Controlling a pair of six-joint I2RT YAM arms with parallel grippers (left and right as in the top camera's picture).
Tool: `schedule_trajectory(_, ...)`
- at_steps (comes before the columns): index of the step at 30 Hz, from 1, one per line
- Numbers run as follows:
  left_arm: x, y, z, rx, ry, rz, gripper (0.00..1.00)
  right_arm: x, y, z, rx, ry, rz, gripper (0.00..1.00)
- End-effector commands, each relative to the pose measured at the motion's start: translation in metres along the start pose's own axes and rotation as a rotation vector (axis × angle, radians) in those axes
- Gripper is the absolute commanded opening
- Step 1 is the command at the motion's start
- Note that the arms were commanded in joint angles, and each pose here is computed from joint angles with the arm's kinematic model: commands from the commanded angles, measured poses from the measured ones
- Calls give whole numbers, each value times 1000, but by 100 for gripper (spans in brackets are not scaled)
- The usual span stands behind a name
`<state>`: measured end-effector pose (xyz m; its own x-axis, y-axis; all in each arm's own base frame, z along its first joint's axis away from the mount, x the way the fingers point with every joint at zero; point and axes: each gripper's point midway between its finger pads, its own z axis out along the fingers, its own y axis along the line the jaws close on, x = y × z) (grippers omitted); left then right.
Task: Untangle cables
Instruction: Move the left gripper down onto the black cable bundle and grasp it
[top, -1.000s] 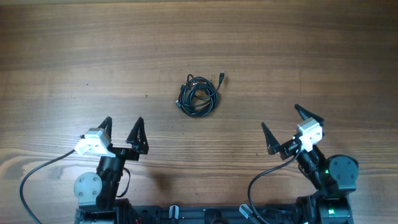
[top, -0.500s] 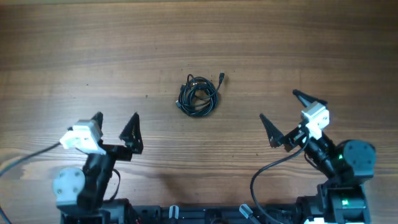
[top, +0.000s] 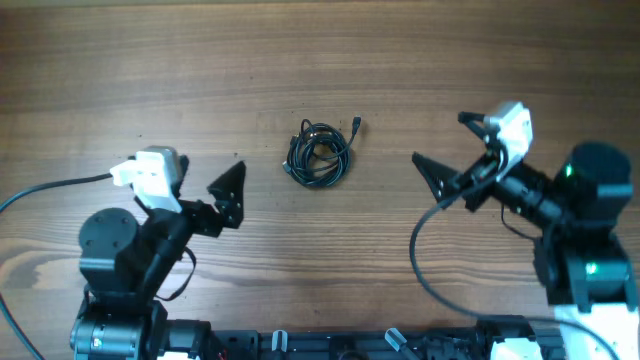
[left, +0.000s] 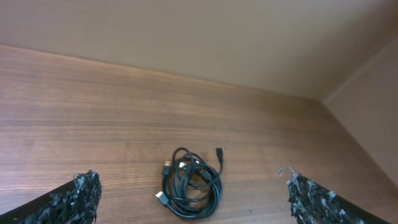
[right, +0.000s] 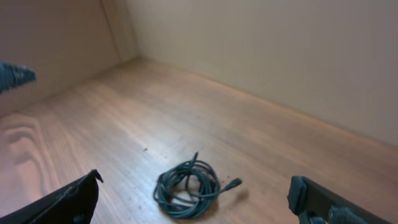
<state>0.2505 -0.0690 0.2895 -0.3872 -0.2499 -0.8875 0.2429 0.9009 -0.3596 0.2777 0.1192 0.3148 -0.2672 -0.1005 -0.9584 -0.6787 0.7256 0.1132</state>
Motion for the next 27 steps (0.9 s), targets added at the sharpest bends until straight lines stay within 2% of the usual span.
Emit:
schedule_trajectory(1,-7,-6,2,-51,-24,59,100,-18,-5,9,-40,39,42,100)
schedule_trajectory(9,-6,-42,38,-19,78,172,100,-15,-22,32,-73,139,143,100)
schedule_trajectory(14,-18,-66,71,36,195,169,100,-12,-23,32,-69,151,152,100)
schedule_trajectory(17,-3,-77,91,87,312,157,100,-7,-21,31,-72,169,173,100)
schedule_trajectory(20,26,-88,109,176,432,130,100,-1,-19,30,-75,194,197,100)
schedule_trajectory(22,43,-87,113,186,501,115,100,2,-19,29,-76,204,202,100)
schedule_trajectory(24,48,-85,116,178,520,114,100,4,-24,30,-44,213,201,100)
schedule_trajectory(27,38,-85,125,180,474,115,100,10,-36,31,25,234,228,100)
